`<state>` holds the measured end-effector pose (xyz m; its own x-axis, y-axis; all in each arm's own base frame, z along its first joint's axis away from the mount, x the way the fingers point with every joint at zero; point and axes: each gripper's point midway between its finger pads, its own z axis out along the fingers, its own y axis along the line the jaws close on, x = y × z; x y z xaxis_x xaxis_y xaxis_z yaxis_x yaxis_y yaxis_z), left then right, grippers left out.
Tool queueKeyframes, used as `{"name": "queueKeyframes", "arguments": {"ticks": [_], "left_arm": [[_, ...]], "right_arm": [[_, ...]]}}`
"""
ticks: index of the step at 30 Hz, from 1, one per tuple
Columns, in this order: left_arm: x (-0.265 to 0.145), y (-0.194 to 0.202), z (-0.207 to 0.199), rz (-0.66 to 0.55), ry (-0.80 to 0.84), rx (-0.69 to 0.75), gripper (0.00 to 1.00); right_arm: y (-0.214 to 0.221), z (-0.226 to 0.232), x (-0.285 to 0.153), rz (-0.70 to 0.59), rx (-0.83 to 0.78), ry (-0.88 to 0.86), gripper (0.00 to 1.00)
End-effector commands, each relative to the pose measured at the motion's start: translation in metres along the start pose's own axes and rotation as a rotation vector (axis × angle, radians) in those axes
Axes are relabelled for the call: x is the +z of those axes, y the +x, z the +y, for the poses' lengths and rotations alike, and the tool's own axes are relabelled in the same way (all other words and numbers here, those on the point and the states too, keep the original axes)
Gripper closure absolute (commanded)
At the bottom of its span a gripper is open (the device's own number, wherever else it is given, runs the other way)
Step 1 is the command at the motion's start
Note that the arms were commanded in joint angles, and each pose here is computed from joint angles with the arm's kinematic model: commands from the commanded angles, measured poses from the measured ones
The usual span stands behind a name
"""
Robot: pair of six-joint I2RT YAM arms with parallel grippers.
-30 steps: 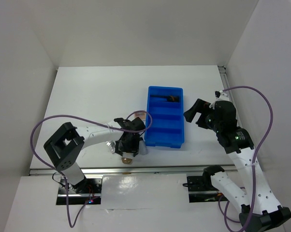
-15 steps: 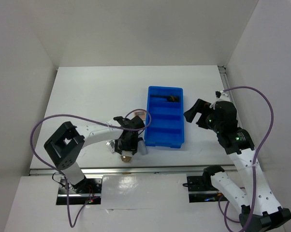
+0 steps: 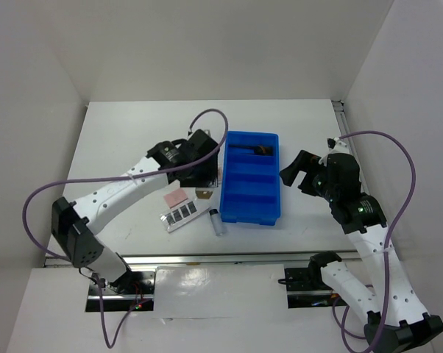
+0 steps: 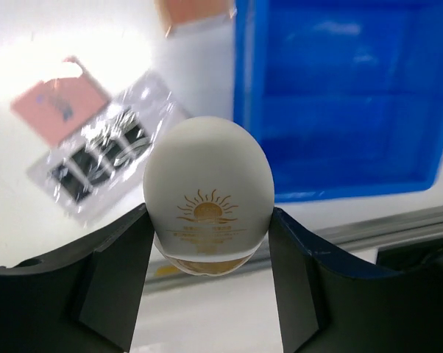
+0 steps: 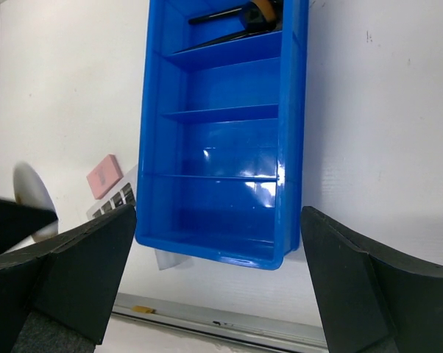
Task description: Organize the makeup
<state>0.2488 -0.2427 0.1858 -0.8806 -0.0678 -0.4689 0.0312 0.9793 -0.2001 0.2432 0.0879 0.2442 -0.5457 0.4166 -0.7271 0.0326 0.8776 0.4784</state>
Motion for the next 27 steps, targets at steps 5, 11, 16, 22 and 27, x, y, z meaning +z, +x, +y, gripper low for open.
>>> {"name": "queueKeyframes", "arguments": {"ticks": [5, 11, 16, 22, 27], "left_arm": [[0.019, -0.086, -0.065, -0.131, 0.130, 0.073, 0.59], [0.055, -0.133, -0.121, -0.148, 0.258, 0.095, 0.60], [0.103, -0.136, -0.140, -0.116, 0.272, 0.142, 0.60], [0.138, -0.128, -0.147, -0.120, 0.302, 0.152, 0.63], [0.151, -0.123, -0.145, -0.105, 0.292, 0.153, 0.56]], "right_arm": [[-0.024, 0.008, -0.012, -0.080, -0.009, -0.010, 0.00], [-0.023, -0.002, -0.014, -0.086, -0.007, 0.040, 0.00], [-0.021, -0.005, -0.012, -0.084, 0.002, 0.054, 0.00], [-0.017, -0.008, -0.008, -0.069, 0.002, 0.063, 0.00], [-0.016, -0.006, -0.008, -0.064, 0.002, 0.056, 0.00]]}}
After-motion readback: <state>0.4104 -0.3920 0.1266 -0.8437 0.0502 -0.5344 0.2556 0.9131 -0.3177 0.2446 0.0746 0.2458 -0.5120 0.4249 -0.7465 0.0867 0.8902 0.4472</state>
